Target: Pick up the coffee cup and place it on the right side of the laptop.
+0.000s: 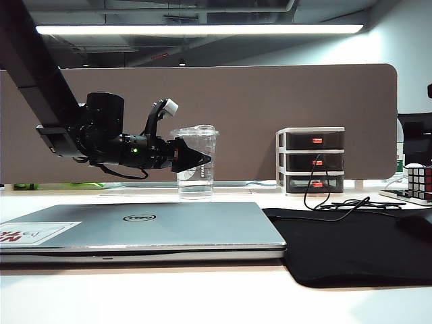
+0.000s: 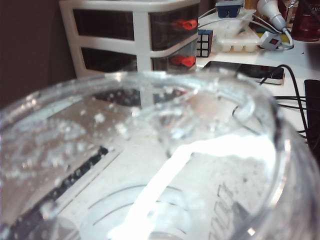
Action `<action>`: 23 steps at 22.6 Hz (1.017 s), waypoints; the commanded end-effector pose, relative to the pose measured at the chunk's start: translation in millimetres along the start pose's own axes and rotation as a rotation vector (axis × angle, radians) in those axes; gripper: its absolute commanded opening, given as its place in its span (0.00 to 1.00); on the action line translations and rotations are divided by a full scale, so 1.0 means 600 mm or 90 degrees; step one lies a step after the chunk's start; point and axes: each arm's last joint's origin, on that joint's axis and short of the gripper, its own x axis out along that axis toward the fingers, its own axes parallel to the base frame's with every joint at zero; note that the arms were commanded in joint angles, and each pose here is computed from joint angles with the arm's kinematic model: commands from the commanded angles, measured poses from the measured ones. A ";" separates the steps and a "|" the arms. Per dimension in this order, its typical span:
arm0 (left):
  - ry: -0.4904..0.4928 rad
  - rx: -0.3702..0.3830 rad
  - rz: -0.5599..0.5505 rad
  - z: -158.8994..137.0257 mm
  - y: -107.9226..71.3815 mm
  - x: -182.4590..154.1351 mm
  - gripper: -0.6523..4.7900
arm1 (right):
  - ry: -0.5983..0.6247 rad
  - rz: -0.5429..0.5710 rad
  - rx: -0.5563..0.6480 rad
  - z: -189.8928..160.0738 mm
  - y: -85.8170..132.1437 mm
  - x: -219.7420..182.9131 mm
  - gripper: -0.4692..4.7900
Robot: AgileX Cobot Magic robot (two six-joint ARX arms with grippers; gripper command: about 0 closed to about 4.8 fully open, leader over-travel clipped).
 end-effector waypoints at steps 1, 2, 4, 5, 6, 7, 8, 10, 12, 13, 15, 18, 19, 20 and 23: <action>-0.021 0.021 0.002 0.012 0.002 0.001 0.96 | -0.006 0.003 -0.006 0.000 0.000 0.000 0.09; -0.021 0.021 0.000 0.012 0.002 0.001 0.96 | -0.006 0.003 -0.006 0.000 0.000 0.000 0.09; -0.025 0.022 -0.020 0.013 0.001 0.001 0.96 | -0.005 0.003 -0.006 0.000 0.000 0.000 0.09; -0.026 0.022 -0.027 0.013 0.000 0.001 0.96 | -0.005 0.003 -0.006 0.000 0.000 0.000 0.09; -0.026 0.022 -0.029 0.012 0.000 0.001 0.96 | -0.005 0.003 -0.006 0.000 0.000 0.000 0.09; -0.027 0.022 -0.029 0.013 0.000 0.001 0.96 | -0.005 0.003 -0.005 -0.001 0.000 0.000 0.09; -0.027 0.023 -0.029 0.013 0.000 0.001 0.95 | -0.005 0.003 -0.005 -0.001 0.000 0.000 0.09; -0.027 0.023 -0.029 0.013 0.000 0.001 0.88 | -0.005 0.003 -0.005 0.000 0.000 0.000 0.09; -0.027 0.023 -0.029 0.013 0.000 0.001 0.79 | -0.005 0.003 -0.005 0.000 0.000 0.000 0.09; -0.027 0.023 -0.029 0.013 0.000 0.001 0.75 | -0.005 0.003 -0.005 -0.001 0.000 0.000 0.09; -0.027 0.023 -0.029 0.013 0.000 0.001 0.68 | -0.003 0.003 -0.004 -0.001 0.000 0.000 0.09; -0.030 0.025 -0.042 0.013 -0.001 0.001 0.67 | 0.006 0.004 0.001 -0.004 0.000 0.000 0.09; -0.031 0.025 -0.046 0.013 -0.001 0.001 0.67 | 0.007 0.004 0.002 -0.004 0.000 0.000 0.09; -0.033 0.027 -0.050 0.014 -0.002 0.001 0.67 | 0.007 0.004 0.002 -0.004 0.000 0.000 0.09; -0.047 0.040 -0.078 0.019 -0.003 0.000 0.67 | 0.007 0.004 0.002 -0.004 0.000 0.000 0.09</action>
